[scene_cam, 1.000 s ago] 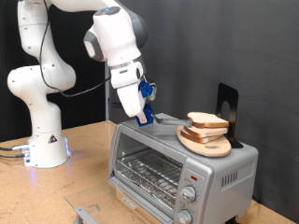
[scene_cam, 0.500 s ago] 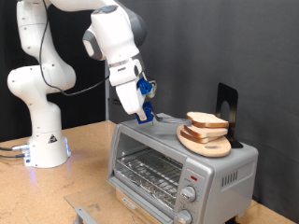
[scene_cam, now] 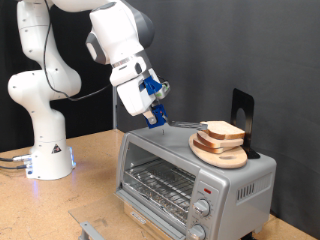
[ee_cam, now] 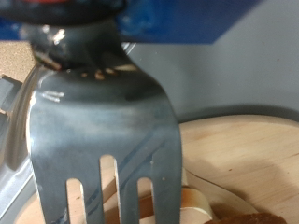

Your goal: Make a piece of toast with the oven

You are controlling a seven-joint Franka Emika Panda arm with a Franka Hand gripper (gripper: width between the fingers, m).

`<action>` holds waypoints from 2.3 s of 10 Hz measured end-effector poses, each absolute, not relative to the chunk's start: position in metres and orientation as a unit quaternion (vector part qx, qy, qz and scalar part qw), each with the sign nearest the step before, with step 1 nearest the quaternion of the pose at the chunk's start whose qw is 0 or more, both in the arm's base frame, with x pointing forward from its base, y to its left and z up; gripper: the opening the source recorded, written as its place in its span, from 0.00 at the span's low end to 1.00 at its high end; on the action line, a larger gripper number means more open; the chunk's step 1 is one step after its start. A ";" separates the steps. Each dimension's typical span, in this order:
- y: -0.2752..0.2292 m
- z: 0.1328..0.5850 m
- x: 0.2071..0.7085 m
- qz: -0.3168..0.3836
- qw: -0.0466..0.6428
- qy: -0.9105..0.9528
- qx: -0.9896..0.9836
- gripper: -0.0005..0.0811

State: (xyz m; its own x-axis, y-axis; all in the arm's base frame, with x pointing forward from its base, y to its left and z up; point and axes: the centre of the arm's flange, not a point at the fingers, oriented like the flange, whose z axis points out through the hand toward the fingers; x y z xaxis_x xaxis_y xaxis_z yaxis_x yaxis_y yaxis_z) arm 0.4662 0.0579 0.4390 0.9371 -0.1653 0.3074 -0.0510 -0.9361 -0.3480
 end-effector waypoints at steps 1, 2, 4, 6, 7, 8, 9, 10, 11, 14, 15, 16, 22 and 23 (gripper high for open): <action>0.057 0.440 0.463 -0.166 0.171 0.055 -0.970 0.53; 0.058 0.440 0.460 -0.159 0.172 0.049 -0.971 0.53; 0.061 0.440 0.454 -0.136 0.174 0.031 -0.975 0.53; 0.065 0.438 0.450 -0.116 0.167 0.015 -0.979 0.53; 0.067 0.438 0.450 -0.112 0.164 0.011 -0.980 0.53; 0.068 0.437 0.449 -0.113 0.163 0.009 -0.980 0.53; 0.069 0.437 0.449 -0.114 0.163 0.008 -0.980 0.53; 0.070 0.438 0.449 -0.119 0.162 0.008 -0.980 0.53; 0.070 0.440 0.450 -0.131 0.162 0.011 -0.978 0.53; 0.071 0.451 0.448 -0.172 0.177 0.029 -0.969 0.53; 0.071 0.454 0.444 -0.172 0.180 0.028 -0.968 0.53; 0.072 0.455 0.439 -0.163 0.182 0.024 -0.969 0.53; 0.066 0.446 0.426 -0.107 0.164 0.027 -0.980 0.53; 0.066 0.445 0.426 -0.103 0.161 0.030 -0.981 0.53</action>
